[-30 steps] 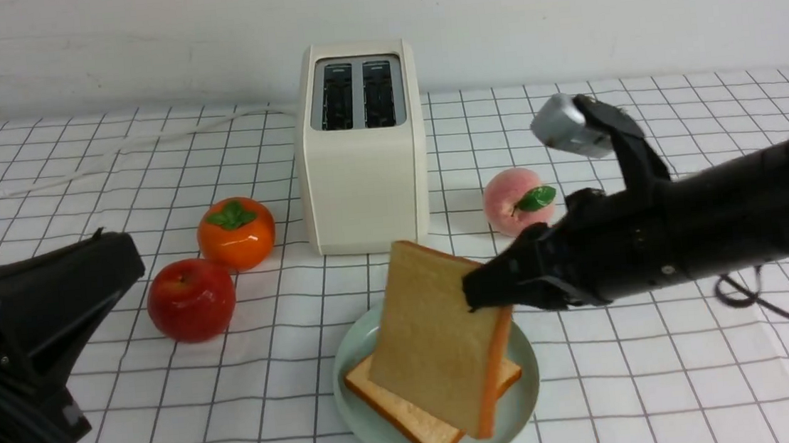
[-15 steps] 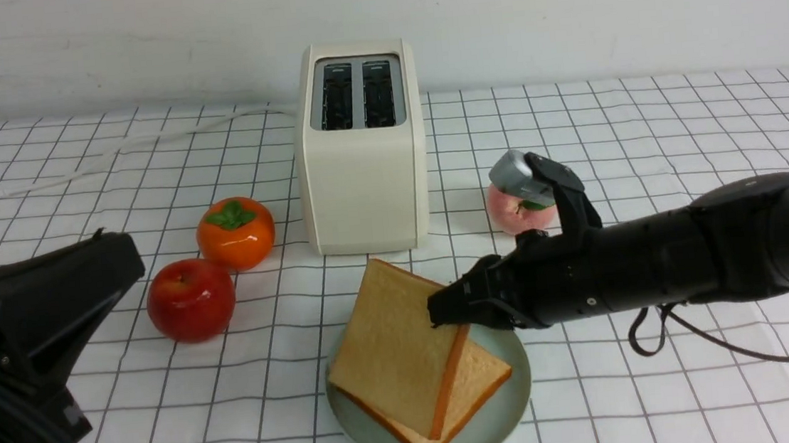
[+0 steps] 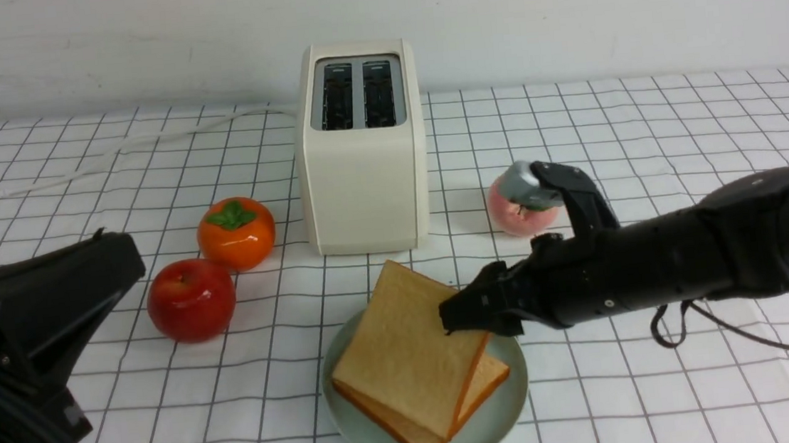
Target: Take toasted bread from bread machine on white checkered table place on plate.
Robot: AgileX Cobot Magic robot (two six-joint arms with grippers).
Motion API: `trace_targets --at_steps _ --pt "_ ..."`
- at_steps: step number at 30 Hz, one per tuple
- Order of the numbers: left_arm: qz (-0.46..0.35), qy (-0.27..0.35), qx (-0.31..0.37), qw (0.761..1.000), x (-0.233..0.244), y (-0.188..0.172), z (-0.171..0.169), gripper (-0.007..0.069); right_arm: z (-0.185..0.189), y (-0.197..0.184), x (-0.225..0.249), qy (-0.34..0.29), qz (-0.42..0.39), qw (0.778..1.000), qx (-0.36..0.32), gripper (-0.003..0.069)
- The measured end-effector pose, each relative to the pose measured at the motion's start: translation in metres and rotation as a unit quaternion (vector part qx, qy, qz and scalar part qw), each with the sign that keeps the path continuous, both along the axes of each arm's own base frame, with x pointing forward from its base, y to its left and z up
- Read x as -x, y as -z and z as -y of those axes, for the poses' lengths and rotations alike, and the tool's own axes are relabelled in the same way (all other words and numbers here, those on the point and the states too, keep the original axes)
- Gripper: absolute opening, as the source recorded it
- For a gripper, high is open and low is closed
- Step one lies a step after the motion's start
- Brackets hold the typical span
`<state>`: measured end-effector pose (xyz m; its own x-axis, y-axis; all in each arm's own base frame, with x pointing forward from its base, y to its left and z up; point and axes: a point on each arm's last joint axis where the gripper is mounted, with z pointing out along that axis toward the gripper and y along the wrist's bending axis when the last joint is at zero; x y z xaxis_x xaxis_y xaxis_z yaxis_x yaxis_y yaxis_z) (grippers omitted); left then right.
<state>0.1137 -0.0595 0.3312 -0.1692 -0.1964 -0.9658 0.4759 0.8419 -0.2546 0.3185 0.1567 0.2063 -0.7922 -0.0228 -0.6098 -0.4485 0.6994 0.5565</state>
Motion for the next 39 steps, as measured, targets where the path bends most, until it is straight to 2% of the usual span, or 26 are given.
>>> trace_targets --at_steps 4,9,12,15,16,17,20,22,24,31,39 --pt "0.000 0.000 0.000 1.000 0.000 0.000 0.000 -0.0013 0.024 -0.025 0.002 0.018 0.011 1.000 0.018 0.0577" --pt "0.000 0.000 0.000 1.000 0.000 0.000 0.000 -0.0013 0.043 -0.064 0.017 0.015 0.001 0.998 0.056 0.0553" --pt "-0.001 0.002 0.000 1.000 0.000 0.000 0.000 -0.0013 0.057 -0.108 0.043 0.027 -0.016 0.994 0.106 0.0459" --pt "0.003 0.004 0.001 1.000 0.002 -0.001 0.000 -0.0013 0.073 -0.142 0.074 0.065 -0.035 0.987 0.144 0.0325" --pt "0.004 0.004 0.002 1.000 0.003 -0.001 0.000 -0.0013 0.074 -0.145 0.076 0.066 -0.028 0.986 0.149 0.0325" --pt "0.009 0.004 0.003 1.000 0.005 -0.002 -0.001 -0.0013 0.083 -0.158 0.095 0.087 -0.031 0.981 0.169 0.0241" --pt "0.031 0.004 0.014 0.999 0.015 -0.008 -0.005 -0.0013 0.102 -0.181 0.137 0.119 -0.004 0.970 0.211 0.0080" --pt "0.045 0.004 0.019 0.999 0.023 -0.008 -0.008 -0.0013 0.110 -0.186 0.159 0.134 0.003 0.966 0.221 0.0006" --pt "0.057 0.004 0.024 0.998 0.033 -0.002 -0.012 -0.0013 0.118 -0.190 0.185 0.150 0.017 0.963 0.224 -0.0015" --pt "0.084 -0.016 0.038 0.996 0.060 0.041 -0.027 -0.0013 0.133 -0.158 0.257 0.184 0.030 0.963 0.195 -0.0015" --pt "0.066 -0.022 0.031 0.997 0.061 0.069 -0.028 -0.0013 0.135 -0.117 0.259 0.239 0.092 0.958 0.130 -0.0010"
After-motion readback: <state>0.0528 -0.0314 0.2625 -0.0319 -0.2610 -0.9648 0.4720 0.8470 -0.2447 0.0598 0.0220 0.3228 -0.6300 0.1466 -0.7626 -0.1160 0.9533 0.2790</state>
